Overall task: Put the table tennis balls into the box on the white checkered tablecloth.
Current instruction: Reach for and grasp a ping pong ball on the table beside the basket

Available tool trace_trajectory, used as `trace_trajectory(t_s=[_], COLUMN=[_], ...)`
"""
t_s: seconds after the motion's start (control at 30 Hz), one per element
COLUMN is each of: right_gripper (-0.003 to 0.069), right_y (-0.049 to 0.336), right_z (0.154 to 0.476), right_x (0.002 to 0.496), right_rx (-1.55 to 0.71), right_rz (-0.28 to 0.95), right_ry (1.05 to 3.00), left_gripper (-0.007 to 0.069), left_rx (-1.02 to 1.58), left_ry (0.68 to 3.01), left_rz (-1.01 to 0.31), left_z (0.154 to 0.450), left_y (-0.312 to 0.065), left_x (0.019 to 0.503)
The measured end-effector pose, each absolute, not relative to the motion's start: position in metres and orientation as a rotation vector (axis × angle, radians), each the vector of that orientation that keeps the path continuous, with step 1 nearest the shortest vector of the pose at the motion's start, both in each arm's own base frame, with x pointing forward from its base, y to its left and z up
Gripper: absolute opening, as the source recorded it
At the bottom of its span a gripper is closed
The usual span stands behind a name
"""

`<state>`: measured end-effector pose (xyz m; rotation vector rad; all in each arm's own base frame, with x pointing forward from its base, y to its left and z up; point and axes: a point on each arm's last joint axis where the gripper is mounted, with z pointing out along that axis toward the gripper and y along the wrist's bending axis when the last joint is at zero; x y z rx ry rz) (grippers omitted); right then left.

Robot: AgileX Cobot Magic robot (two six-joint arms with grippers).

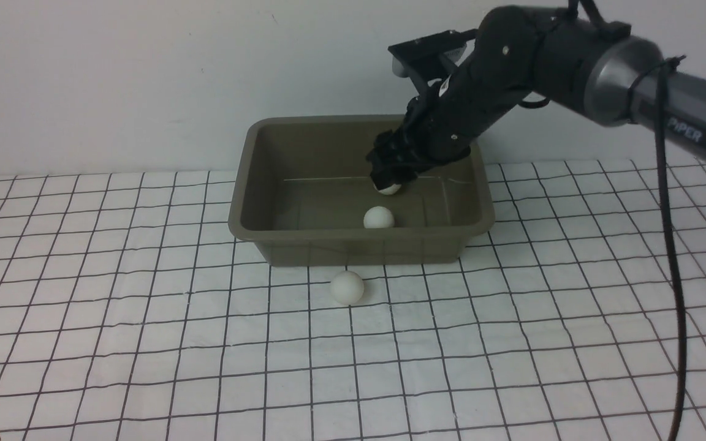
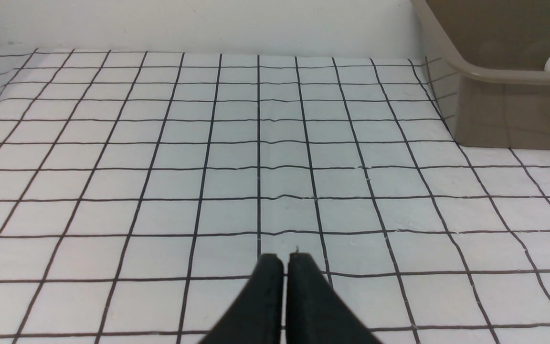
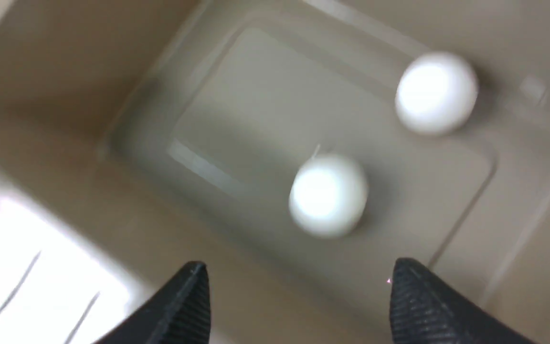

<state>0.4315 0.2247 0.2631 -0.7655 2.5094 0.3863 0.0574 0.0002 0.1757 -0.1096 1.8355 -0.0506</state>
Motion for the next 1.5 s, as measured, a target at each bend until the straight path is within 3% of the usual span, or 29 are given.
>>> trace_trajectory(t_s=[0.27, 0.53, 0.67, 0.73, 0.77, 0.8, 0.9, 1.0, 1.2, 1.37, 1.5], right_gripper=[0.0443, 0.0344, 0.0268, 0.0180, 0.0180, 0.0106, 0.0019, -0.0009, -0.0013, -0.0013, -0.0013], right_y=[0.229, 0.261, 0.271, 0.267, 0.267, 0.260, 0.242, 0.211, 0.165, 0.129, 0.092], right_z=[0.267, 0.268, 0.280, 0.299, 0.299, 0.314, 0.338, 0.363, 0.383, 0.367, 0.331], right_x=[0.414, 0.394, 0.381, 0.373, 0.373, 0.363, 0.346, 0.316, 0.261, 0.216, 0.171], right_rx=[-0.763, -0.839, -0.915, -0.951, -0.951, -0.972, -0.989, -0.984, -0.912, -0.859, -0.766], right_rz=[0.490, 0.518, 0.442, 0.349, 0.349, 0.267, 0.147, 0.029, -0.037, -0.060, -0.070], right_ry=[2.660, 2.651, 2.609, 2.554, 2.554, 2.515, 2.459, 2.420, 2.335, 2.264, 2.222], left_gripper=[-0.0004, -0.0004, -0.0004, -0.0004, -0.0004, -0.0004, -0.0004, -0.0004, -0.0004, -0.0004, -0.0004], left_rx=[-0.109, -0.109, -0.109, -0.109, -0.109, -0.109, -0.109, -0.109, -0.109, -0.109, -0.109], left_ry=[1.836, 1.836, 1.836, 1.836, 1.836, 1.836, 1.836, 1.836, 1.836, 1.836, 1.836], left_rz=[-0.051, -0.051, -0.051, -0.051, -0.051, -0.051, -0.051, -0.051, -0.051, -0.051, -0.051], left_z=[0.176, 0.176, 0.176, 0.176, 0.176, 0.176, 0.176, 0.176, 0.176, 0.176, 0.176], left_y=[0.000, 0.000, 0.000, 0.000, 0.000, 0.000, 0.000, 0.000, 0.000, 0.000, 0.000], left_x=[0.057, 0.057, 0.057, 0.057, 0.057, 0.057, 0.057, 0.057, 0.057, 0.057, 0.057])
